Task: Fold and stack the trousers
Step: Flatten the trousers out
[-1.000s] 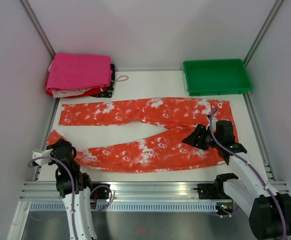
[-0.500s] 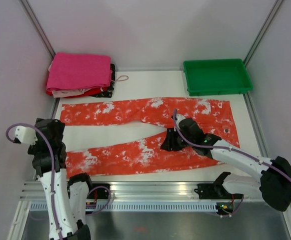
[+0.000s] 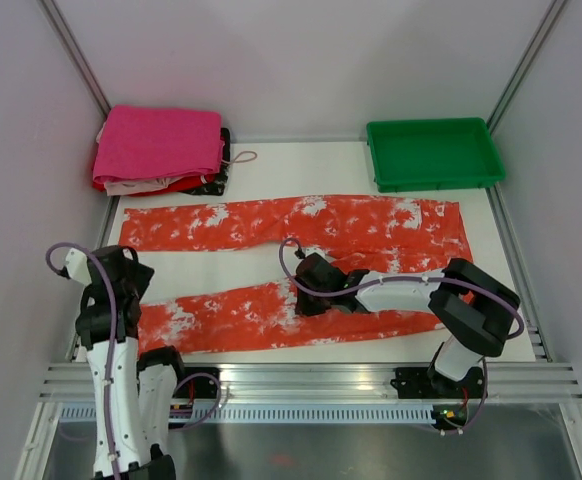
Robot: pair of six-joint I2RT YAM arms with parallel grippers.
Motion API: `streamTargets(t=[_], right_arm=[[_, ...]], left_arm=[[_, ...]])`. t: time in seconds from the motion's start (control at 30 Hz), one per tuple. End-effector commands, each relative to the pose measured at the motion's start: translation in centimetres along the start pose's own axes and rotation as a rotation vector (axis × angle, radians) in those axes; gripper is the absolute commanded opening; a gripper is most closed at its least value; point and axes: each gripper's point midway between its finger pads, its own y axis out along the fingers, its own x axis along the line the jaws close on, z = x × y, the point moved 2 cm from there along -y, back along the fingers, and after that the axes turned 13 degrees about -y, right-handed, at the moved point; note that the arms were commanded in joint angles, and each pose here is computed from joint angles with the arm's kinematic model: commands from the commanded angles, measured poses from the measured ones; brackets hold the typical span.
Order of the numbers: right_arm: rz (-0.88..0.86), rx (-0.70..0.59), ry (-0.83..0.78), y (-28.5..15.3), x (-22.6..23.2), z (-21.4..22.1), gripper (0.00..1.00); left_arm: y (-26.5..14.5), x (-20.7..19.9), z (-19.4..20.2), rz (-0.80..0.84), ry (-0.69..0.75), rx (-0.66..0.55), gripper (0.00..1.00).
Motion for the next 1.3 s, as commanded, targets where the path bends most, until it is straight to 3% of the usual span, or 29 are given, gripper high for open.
streamTargets(t=[0.0, 0.1, 0.33, 0.4, 0.6, 1.03, 1.17, 1.27], right_arm=[[0.05, -0.118, 0.05, 1.0, 0.2, -3.3, 0.0], [0.073, -0.168, 0.074, 1.8, 0.0, -4.4, 0.0], [0.19, -0.281, 0.123, 2.3, -1.4, -7.2, 0.0], [0.195, -0.288, 0.142, 2.4, -1.8, -7.8, 0.0], [0.18, -0.29, 0.17, 2.8, -2.4, -8.3, 0.0], [0.155, -0.295, 0.209, 2.7, -3.2, -9.4, 0.0], [0.179, -0.305, 0.196, 2.6, -3.6, -10.0, 0.0], [0.188, -0.307, 0.21, 2.6, -4.4, -10.7, 0.0]], left_arm=[[2.3, 1.3, 3.7, -0.049, -0.015, 0.142, 0.56], [4.0, 2.9, 5.6, -0.123, -0.051, 0.184, 0.4], [6.8, 7.0, 7.9, -0.338, -0.08, 0.191, 0.24], [7.2, 8.2, 8.4, -0.401, -0.067, 0.2, 0.14], [8.3, 11.2, 10.6, -0.553, -0.084, 0.235, 0.03], [12.2, 12.0, 12.6, -0.682, -0.099, 0.295, 0.02], [14.4, 9.6, 12.9, -0.587, -0.055, 0.359, 0.02], [15.8, 7.9, 11.5, -0.541, 0.002, 0.325, 0.02]])
